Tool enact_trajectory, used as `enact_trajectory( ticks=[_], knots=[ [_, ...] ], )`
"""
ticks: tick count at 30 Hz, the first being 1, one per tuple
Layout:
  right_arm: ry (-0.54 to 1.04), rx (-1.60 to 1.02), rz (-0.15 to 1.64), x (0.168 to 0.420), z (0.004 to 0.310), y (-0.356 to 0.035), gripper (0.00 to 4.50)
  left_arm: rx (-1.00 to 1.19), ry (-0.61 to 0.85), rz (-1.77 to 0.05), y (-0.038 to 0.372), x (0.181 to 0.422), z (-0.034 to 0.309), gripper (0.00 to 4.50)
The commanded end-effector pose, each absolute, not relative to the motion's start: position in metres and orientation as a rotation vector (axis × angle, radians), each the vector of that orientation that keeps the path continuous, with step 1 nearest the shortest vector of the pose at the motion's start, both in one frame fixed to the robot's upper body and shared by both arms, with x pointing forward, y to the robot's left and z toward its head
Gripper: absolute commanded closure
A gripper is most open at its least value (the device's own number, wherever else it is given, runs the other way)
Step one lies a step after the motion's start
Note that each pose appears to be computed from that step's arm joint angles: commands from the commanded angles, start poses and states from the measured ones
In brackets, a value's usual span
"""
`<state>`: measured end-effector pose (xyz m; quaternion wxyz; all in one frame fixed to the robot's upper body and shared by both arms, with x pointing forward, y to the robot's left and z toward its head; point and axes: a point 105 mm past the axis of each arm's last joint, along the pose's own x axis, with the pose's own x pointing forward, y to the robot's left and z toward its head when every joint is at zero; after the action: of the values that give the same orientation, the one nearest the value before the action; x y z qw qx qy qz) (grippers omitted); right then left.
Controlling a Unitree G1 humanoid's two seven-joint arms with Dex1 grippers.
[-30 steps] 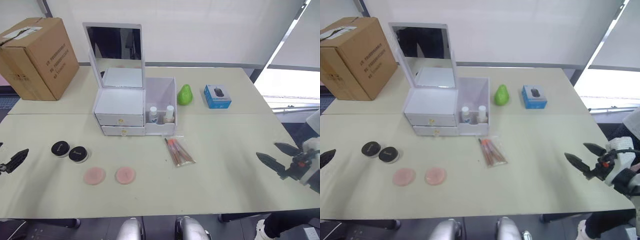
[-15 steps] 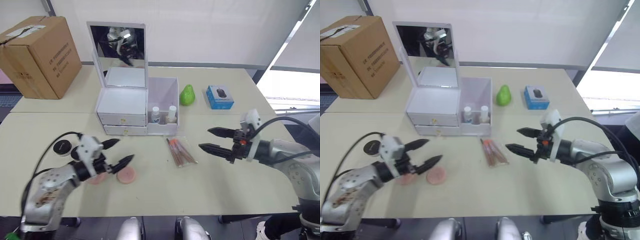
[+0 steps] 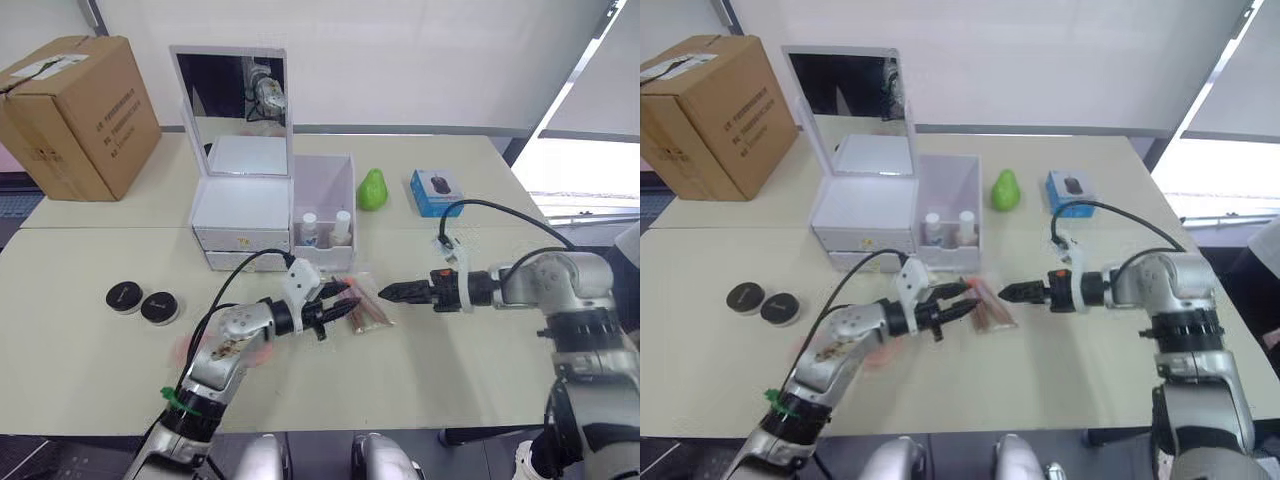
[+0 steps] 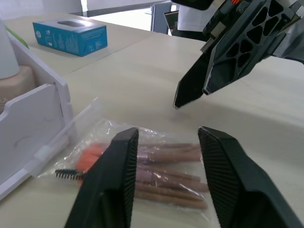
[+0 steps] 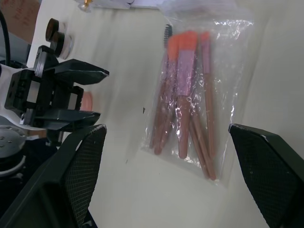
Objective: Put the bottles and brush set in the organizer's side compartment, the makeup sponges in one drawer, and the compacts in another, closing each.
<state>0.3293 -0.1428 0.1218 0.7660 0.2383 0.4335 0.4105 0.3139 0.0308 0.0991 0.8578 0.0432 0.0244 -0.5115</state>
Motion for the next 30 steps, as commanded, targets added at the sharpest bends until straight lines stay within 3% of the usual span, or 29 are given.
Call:
enact_trajectory(
  ticks=[1,3,15,25,30],
  knots=[
    [0.969,0.579,0.879,0.339,0.123,-0.139,0.0,0.125,0.041,-1.056,0.023,0.326,0.099,4.07],
    [0.983,0.582,0.862,0.346,0.117,-0.136,0.0,0.175,0.085,-1.034,0.023,0.332,0.089,4.48],
    [1.044,0.534,0.908,0.353,0.095,-0.111,0.0,0.269,0.246,-1.047,0.025,0.324,0.053,4.48],
    [0.927,0.491,0.843,0.376,0.129,-0.151,0.0,0.272,0.256,-1.055,0.028,0.319,0.051,4.48],
    [0.967,0.469,0.825,0.373,0.118,-0.156,0.0,0.27,0.256,-1.057,0.028,0.318,0.05,4.48]
  ],
)
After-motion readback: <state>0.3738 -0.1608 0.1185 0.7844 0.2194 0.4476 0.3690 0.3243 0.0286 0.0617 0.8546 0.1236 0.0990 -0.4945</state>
